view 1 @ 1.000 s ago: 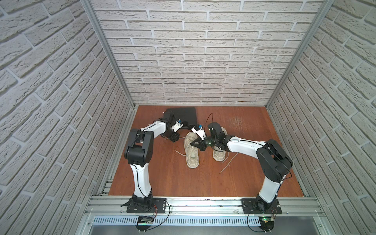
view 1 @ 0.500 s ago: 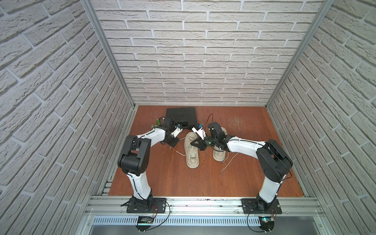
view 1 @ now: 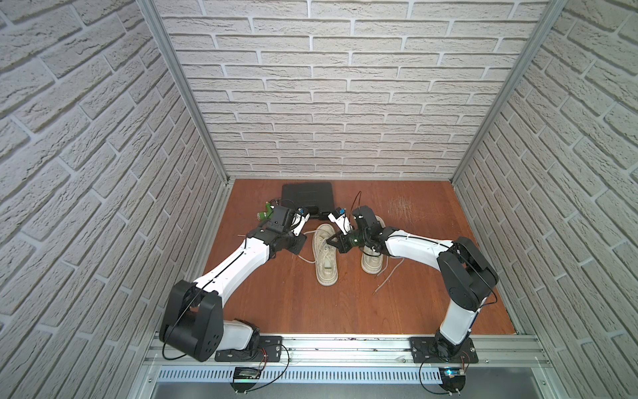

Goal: Tie the shoes
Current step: Wrap the shoelace around the shoelace.

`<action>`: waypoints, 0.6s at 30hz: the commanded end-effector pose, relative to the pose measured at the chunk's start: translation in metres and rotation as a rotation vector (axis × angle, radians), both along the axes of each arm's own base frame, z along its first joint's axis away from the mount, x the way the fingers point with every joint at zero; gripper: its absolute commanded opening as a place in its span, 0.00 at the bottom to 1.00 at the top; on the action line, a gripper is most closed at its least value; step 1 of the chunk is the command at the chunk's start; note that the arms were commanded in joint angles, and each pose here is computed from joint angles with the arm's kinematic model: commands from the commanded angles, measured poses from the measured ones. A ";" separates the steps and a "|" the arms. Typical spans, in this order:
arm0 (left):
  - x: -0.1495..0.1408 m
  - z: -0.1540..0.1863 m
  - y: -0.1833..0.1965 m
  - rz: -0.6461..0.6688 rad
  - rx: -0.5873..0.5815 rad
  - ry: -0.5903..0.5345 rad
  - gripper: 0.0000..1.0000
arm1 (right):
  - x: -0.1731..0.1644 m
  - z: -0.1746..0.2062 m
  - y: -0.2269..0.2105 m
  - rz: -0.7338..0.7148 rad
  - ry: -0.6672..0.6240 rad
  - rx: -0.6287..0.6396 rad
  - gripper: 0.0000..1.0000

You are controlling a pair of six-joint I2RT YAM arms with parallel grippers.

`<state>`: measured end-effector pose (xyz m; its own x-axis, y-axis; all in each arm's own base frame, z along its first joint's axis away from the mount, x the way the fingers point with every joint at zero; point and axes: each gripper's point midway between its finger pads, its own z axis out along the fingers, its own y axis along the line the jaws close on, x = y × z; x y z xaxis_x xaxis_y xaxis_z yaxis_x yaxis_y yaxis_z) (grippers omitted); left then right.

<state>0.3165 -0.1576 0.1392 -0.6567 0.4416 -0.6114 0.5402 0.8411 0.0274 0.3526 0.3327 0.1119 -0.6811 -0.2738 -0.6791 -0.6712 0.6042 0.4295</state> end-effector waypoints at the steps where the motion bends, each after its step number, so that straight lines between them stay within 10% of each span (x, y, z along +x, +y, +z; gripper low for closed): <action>1: -0.026 -0.003 0.003 0.030 0.034 0.040 0.00 | 0.004 0.031 0.000 -0.037 -0.047 0.024 0.03; 18: -0.106 0.021 -0.111 -0.323 -0.052 0.003 0.00 | 0.006 0.036 -0.007 -0.085 0.003 -0.004 0.03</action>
<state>0.2044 -0.2445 0.1467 -0.5141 0.6295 -0.5826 0.7689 0.6392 0.0121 0.3558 0.3218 0.1210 -0.7300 -0.2468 -0.6373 -0.6010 0.6758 0.4267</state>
